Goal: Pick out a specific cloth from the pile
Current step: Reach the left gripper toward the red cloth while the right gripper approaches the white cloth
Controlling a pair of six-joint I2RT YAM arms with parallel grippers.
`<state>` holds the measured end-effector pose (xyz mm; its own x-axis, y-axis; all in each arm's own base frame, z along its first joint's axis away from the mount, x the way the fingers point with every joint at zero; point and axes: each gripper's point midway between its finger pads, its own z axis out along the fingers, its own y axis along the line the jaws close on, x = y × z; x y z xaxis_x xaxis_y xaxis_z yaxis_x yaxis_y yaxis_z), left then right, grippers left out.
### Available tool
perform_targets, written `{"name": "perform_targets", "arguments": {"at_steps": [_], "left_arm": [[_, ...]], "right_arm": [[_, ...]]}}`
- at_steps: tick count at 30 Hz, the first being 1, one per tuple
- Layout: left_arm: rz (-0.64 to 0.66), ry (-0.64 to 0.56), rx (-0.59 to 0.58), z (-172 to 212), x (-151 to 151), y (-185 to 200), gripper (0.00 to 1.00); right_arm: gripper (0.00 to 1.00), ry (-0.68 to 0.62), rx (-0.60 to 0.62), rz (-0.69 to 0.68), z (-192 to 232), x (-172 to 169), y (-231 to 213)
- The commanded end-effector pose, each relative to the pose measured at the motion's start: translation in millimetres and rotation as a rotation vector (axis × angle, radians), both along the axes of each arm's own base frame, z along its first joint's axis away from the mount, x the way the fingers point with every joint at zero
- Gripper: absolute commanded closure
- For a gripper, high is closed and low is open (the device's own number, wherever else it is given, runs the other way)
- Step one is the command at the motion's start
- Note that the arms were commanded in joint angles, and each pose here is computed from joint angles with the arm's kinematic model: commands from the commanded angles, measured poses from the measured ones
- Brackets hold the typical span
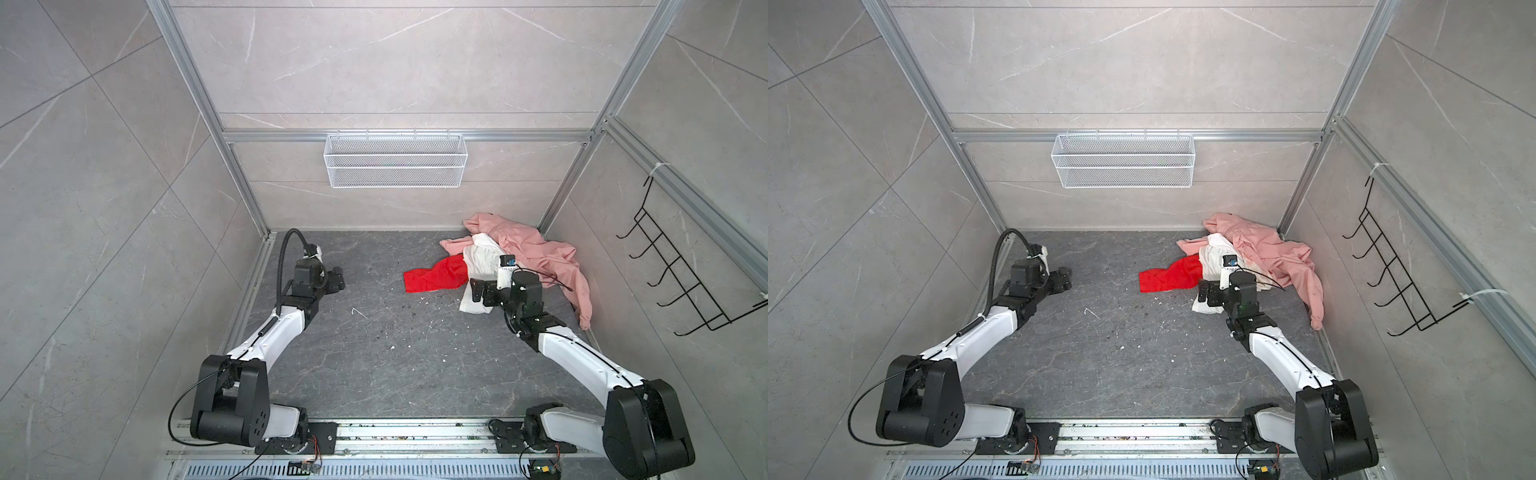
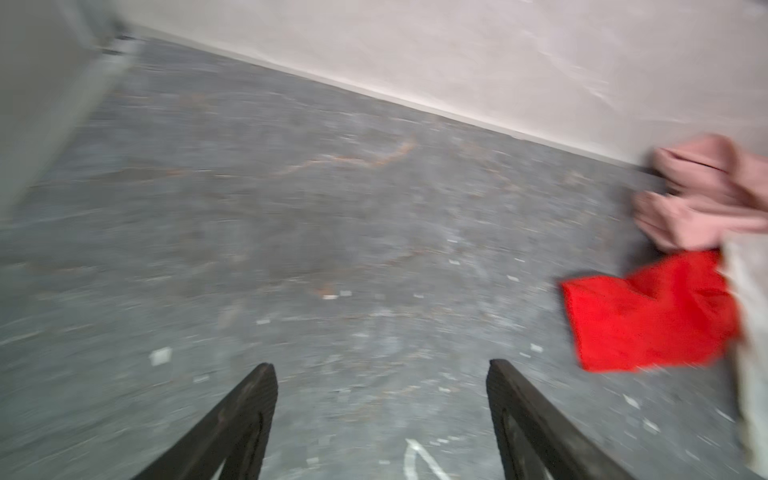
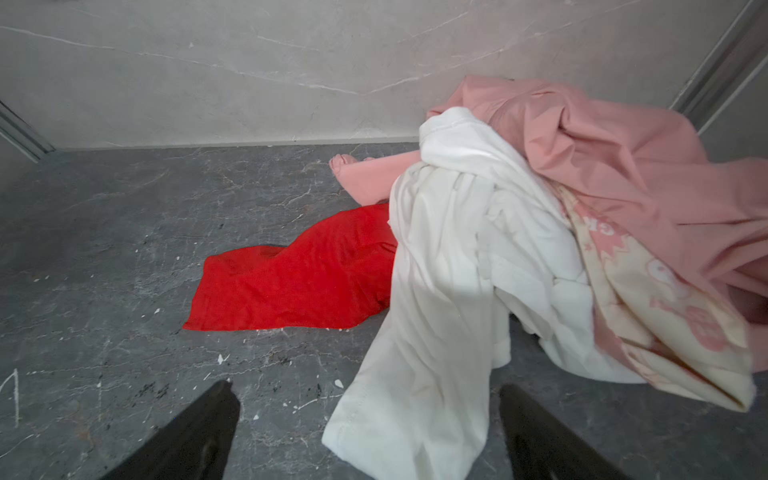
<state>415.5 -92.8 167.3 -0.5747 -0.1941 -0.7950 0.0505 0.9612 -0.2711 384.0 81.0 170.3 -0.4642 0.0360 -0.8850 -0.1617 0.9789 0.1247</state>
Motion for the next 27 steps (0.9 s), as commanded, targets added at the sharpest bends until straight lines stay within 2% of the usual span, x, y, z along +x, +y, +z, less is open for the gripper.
{"name": "perform_targets", "arguments": {"at_steps": [1,8,13,16,20,27], "left_arm": [[-0.123,0.065,-0.115,3,0,-49,0.18],[-0.273,0.142,-0.285,-12,9,-122,0.18],[-0.336,0.222,-0.382,-25,15,-153,0.20],[-0.370,0.240,-0.414,-28,21,-164,0.20],[-0.479,0.256,-0.411,-31,29,-182,0.22],[-0.514,0.264,-0.455,-46,52,-200,0.26]], "right_arm": [[0.01,0.084,0.055,0.033,-13,-2,13],[0.00,0.126,0.151,0.044,-15,1,32],[0.00,0.137,0.185,0.079,-15,5,45],[0.00,0.129,0.194,0.080,-14,8,48],[0.00,0.120,0.204,0.084,-17,13,52],[0.00,0.145,0.200,0.099,-28,18,62]]}}
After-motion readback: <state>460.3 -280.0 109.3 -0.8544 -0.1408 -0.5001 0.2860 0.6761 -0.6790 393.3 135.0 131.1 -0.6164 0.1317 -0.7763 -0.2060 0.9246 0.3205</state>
